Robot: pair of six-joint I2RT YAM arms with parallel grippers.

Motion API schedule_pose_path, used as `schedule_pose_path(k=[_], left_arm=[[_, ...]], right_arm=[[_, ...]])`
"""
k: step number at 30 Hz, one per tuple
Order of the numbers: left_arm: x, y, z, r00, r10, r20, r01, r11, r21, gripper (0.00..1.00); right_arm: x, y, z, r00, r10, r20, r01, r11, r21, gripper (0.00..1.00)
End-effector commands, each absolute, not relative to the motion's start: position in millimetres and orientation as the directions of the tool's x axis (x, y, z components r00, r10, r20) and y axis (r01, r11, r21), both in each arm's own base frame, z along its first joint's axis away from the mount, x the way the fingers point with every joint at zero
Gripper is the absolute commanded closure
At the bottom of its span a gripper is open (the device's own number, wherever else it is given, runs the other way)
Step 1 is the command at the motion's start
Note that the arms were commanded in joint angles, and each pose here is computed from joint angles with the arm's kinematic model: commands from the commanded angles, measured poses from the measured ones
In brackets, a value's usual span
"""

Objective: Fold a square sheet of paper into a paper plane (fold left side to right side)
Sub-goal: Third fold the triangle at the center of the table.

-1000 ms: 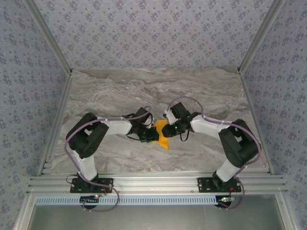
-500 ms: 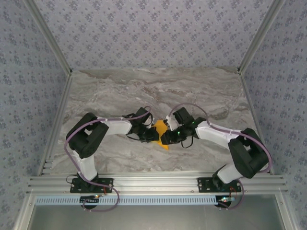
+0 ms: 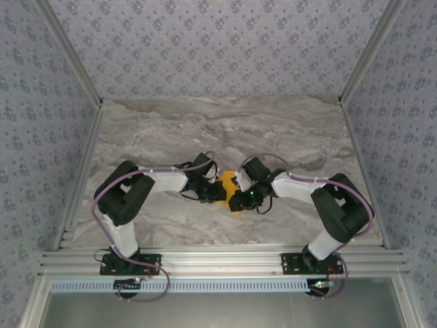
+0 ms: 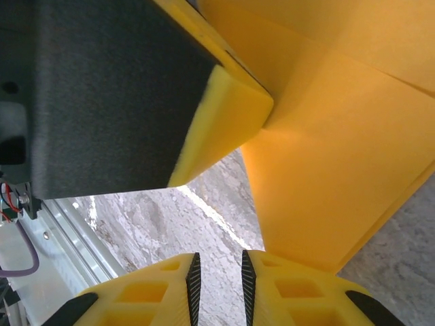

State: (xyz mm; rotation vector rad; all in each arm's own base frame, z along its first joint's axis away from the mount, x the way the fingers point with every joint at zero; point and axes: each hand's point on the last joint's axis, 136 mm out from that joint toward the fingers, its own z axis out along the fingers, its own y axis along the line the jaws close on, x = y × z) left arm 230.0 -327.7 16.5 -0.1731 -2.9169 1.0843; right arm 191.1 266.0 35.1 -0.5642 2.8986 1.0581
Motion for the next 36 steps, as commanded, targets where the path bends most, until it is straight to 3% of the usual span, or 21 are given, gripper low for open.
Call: schedule_pose_path(k=[1,23,36], left_arm=[[222.3,-303.9,-15.2,-0.995,0.091,0.041,0.055,0.839,-0.541,0.91],[221.2,-301.0,-17.4,-0.995,0.094,0.044,0.057,0.848,-0.526,0.91],[222.7,-299.1,-19.6,-0.995,0.090,0.045,0.054,0.854,-0.518,0.91]], right_arm=[[183.4,257.3,23.3,-0.936,-0.343,-0.083,-0.324,0.743,0.586,0.73],[173.0,242.5,6.2,-0.933,-0.360,-0.017,-0.317,0.797,0.514,0.74],[138.8,213.2,-7.3,-0.931,-0.355,0.083,-0.278,0.840,0.467,0.82]])
